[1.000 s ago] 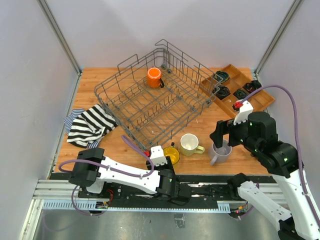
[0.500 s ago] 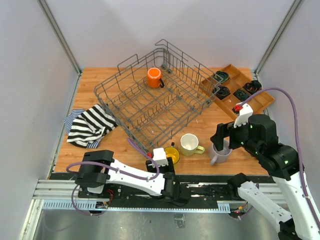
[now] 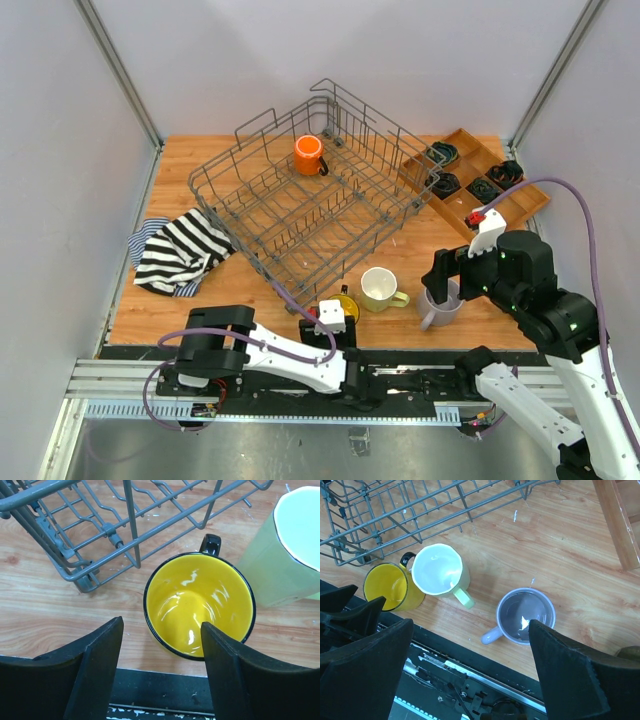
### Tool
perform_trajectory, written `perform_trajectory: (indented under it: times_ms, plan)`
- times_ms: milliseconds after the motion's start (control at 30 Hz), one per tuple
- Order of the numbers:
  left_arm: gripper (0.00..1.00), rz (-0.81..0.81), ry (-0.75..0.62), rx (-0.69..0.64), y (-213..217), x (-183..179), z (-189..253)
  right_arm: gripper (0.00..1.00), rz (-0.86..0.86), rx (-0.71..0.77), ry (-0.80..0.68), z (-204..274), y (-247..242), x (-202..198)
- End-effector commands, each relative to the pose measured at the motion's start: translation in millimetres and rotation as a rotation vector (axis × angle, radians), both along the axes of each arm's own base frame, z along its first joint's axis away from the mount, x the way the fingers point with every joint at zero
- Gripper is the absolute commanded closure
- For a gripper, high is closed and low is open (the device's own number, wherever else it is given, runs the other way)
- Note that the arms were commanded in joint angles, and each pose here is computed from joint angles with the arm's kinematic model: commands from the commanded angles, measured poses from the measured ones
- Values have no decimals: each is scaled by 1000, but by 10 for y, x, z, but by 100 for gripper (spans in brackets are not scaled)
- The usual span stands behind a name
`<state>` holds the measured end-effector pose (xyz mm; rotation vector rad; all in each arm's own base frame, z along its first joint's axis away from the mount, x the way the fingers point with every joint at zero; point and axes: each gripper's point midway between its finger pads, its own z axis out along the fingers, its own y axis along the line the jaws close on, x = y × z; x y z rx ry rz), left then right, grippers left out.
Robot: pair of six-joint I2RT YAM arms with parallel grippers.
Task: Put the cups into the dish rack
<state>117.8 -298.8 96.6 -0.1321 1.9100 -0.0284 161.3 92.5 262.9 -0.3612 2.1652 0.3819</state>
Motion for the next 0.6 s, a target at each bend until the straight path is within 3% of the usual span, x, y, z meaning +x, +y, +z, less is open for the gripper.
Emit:
perform_trajectory:
  times_ms: [0,233,567]
  plan:
    - [31,241,-26,-522,-150,71,-44,2,-17,-26,8,-45,-69,-12]
    - [31,279,36,-457,-157,80,-116,2,-22,-26,12,-60,-70,3]
    - [35,292,44,-513,-200,152,114,2,-29,-13,5,-53,-49,37]
